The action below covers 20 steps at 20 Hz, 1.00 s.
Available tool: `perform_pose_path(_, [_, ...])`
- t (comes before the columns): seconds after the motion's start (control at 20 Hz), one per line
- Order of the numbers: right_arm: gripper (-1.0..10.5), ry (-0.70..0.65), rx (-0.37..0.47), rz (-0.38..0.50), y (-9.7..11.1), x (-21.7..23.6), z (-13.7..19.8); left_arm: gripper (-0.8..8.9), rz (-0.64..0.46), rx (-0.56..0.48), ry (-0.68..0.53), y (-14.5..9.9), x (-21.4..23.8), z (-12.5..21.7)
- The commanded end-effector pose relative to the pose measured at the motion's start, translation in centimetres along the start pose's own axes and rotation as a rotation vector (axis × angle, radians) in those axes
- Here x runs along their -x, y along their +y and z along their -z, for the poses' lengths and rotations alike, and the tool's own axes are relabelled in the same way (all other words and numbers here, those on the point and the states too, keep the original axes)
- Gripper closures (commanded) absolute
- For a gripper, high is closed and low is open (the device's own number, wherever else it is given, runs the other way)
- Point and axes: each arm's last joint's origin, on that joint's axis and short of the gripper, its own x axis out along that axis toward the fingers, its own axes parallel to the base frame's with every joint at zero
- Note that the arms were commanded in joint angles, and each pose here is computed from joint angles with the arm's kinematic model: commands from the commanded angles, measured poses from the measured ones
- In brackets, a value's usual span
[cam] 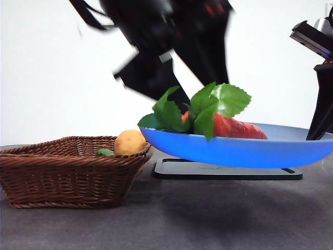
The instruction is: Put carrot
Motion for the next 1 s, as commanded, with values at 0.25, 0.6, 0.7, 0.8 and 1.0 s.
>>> perform_pose_path(0.25, [9.4, -0.039, -0.002, 0.031, 1.1, 0.1, -3.1, 5.55, -0.026, 0.043, -0.195, 0.9, 10.1, 0.5])
perform_pose_path(0.6, [9.4, -0.098, -0.021, 0.107, 1.3, -1.7, -12.5, 5.55, -0.053, 0.043, -0.397, 0.5, 17.6, 3.2])
perform_pose_path(0.7, [9.4, -0.11, -0.052, 0.117, 0.3, -2.6, -15.4, 5.55, -0.047, 0.043, -0.416, 0.4, 18.4, 3.7])
perform_pose_path(0.8, [9.4, -0.103, -0.083, 0.13, -0.9, -4.0, -17.6, 5.55, -0.047, 0.047, -0.411, 0.3, 18.7, 4.0])
perform_pose_path(1.0, [9.4, -0.069, -0.123, 0.148, -3.0, -7.2, -19.0, 5.55, -0.05, 0.049, -0.398, 0.3, 18.7, 4.1])
